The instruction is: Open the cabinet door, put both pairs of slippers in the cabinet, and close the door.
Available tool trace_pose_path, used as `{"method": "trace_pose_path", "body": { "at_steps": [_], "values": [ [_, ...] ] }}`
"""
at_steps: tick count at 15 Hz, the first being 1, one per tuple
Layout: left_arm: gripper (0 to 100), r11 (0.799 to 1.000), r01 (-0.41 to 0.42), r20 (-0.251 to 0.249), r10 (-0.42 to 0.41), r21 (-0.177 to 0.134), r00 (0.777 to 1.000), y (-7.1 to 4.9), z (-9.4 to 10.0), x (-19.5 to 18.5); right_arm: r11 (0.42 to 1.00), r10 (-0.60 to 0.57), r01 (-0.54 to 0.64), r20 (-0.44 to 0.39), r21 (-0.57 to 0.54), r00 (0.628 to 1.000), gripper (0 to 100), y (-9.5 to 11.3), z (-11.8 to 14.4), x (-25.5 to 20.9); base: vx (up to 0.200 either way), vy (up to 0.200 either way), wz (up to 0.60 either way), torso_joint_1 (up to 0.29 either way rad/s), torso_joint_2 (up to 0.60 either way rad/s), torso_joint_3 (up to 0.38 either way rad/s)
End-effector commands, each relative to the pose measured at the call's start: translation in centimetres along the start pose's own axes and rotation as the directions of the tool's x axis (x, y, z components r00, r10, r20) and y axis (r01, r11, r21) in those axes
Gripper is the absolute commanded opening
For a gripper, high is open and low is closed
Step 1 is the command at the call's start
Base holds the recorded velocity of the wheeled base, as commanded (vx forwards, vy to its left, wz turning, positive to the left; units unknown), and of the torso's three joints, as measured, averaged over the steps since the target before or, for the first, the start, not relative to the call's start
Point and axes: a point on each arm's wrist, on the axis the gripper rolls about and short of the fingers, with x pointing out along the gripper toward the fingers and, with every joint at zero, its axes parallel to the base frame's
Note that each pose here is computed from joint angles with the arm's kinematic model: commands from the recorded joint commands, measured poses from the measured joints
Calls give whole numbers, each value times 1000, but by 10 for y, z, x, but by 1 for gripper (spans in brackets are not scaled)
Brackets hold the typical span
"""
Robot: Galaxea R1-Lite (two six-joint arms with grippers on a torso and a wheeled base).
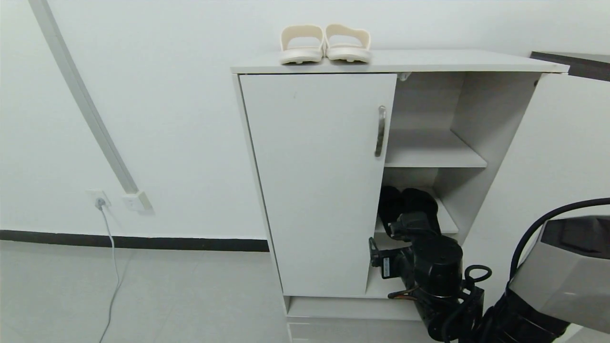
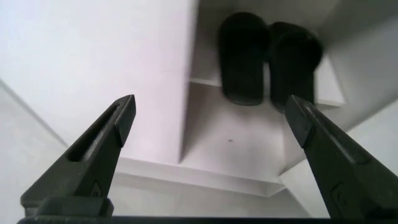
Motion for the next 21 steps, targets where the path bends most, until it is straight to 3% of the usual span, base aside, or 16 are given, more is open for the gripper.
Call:
{"method": "trace_pose_path", "body": {
  "at_steps": [1,4,21],
  "values": [
    [0,1000,0,-1,0,0,1000,0,0,0,1000,2,-2,-2,-2,1000,100,0,-1,0,0,200,0,2,7,2],
    [0,1000,0,-1,0,-2,1000,0,0,0,1000,2,-2,-1,-1,1000,100,1,-3,1,0,200,0,2,2,2],
    [0,1000,-2,-1,2,-2,1000,0,0,0,1000,13,-14,14,10,1000,100,4,-11,5,0,0,0,0,0,0]
  ]
}}
